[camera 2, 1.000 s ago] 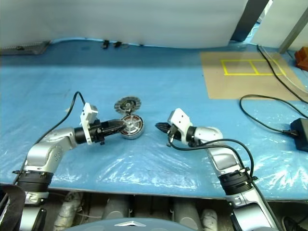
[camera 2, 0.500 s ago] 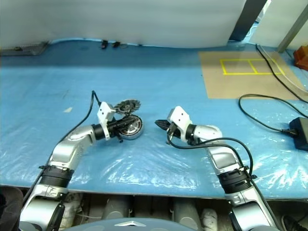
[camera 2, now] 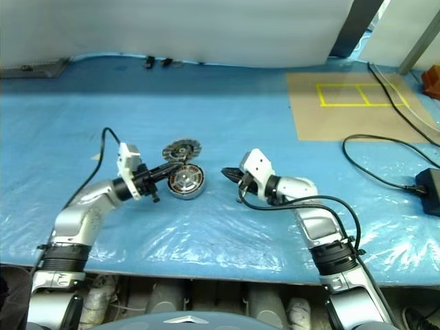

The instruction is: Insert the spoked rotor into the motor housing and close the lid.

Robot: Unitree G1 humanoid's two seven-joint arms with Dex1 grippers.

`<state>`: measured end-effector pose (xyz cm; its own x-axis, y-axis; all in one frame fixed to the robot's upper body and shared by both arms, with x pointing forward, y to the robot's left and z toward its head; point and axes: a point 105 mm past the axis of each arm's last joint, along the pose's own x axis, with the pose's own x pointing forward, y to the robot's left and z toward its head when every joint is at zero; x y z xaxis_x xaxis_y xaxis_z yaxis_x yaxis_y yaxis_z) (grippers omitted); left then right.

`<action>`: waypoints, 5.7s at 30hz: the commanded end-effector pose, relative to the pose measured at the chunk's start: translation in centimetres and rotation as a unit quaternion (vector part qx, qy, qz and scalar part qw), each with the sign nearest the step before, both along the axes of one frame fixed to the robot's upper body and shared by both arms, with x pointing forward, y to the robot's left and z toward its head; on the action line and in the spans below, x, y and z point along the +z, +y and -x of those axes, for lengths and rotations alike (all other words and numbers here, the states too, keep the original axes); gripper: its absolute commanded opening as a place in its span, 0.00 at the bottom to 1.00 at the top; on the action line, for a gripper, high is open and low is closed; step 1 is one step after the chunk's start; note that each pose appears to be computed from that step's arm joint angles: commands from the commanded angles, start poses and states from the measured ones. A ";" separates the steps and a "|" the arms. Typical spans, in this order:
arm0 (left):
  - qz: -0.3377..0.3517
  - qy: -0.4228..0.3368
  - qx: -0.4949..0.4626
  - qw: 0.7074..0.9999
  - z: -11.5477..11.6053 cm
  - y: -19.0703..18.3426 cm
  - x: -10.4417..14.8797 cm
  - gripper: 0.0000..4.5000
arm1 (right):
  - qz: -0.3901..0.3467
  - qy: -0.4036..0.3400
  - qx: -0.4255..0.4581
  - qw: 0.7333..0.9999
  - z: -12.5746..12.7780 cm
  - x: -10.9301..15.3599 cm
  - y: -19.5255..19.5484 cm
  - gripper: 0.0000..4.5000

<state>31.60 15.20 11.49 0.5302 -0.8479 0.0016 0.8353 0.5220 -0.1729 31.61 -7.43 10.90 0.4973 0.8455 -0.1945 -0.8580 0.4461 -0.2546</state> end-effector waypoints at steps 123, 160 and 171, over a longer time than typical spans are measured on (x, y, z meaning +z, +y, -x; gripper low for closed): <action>-0.040 -0.104 0.177 0.978 3.7 4.0 -1.7 0.00 | 0.087 0.037 0.110 0.989 -3.0 -1.8 12.5 0.66; -0.041 -0.097 0.161 0.981 3.1 3.5 -2.8 0.00 | 0.123 0.091 0.045 0.987 -1.9 -7.5 11.0 0.66; -0.082 -0.110 0.141 0.980 0.9 2.4 -1.7 0.00 | 0.118 0.090 0.044 0.988 -1.9 -7.1 11.0 0.66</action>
